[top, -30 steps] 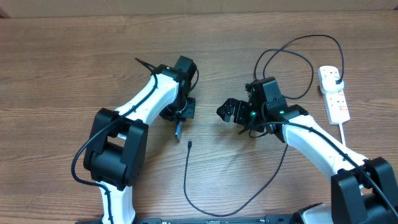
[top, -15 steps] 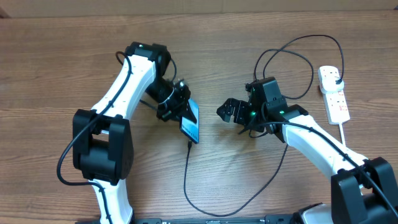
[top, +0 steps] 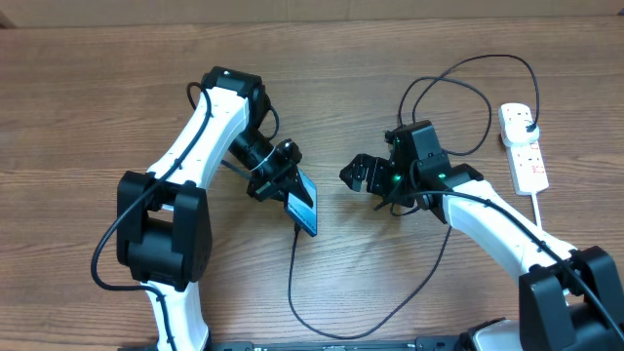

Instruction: Plug charger to phone and switch on socket

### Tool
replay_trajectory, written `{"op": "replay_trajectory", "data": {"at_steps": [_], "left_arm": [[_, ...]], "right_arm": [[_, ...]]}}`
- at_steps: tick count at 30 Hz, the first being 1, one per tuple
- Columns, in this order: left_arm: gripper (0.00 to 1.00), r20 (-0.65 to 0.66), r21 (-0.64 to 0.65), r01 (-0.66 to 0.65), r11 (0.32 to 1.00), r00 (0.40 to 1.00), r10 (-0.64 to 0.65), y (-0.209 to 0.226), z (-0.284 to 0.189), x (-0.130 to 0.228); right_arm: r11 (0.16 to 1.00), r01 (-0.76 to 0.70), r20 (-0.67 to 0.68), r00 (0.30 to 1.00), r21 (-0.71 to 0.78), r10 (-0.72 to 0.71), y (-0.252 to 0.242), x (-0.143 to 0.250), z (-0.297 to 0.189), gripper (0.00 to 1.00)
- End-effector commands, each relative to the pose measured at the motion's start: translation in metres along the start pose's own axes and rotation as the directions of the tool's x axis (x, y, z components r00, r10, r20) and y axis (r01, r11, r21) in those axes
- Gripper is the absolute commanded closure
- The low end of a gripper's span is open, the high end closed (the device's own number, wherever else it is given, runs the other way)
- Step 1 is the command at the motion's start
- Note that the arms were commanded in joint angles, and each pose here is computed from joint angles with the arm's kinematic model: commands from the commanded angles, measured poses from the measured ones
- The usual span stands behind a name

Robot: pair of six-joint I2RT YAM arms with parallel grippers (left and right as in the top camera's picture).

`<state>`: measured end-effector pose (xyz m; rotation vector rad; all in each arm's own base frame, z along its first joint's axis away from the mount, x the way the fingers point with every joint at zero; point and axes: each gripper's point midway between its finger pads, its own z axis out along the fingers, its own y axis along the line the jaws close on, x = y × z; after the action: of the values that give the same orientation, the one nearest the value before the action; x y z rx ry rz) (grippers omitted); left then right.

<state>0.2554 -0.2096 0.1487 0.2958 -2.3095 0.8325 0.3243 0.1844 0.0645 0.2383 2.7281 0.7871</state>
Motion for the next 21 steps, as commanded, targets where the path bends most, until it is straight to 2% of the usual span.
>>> {"op": "replay_trajectory", "data": {"at_steps": [1,9,14,21], "left_arm": [[0.96,-0.037,0.104,-0.018,0.994,0.999,0.022,-0.025,0.001,0.012],[0.96,-0.090,0.243,-0.012,0.970,0.995,0.035,-0.051,-0.001,0.023],[0.96,-0.092,0.243,-0.005,0.970,0.995,0.028,-0.051,-0.002,0.023],[0.96,-0.124,0.228,0.128,0.965,0.987,-0.102,-0.051,-0.002,0.023]], "right_arm": [[1.000,0.009,0.020,1.000,-0.001,-0.009,0.002,-0.006,-0.003,0.00],[1.000,0.009,0.020,1.000,-0.001,-0.009,0.002,-0.006,-0.003,0.00],[1.000,0.009,0.020,1.000,-0.001,-0.009,0.002,-0.006,-0.003,0.00],[1.000,0.009,0.020,1.000,-0.001,-0.009,0.002,-0.006,-0.003,0.00]]}}
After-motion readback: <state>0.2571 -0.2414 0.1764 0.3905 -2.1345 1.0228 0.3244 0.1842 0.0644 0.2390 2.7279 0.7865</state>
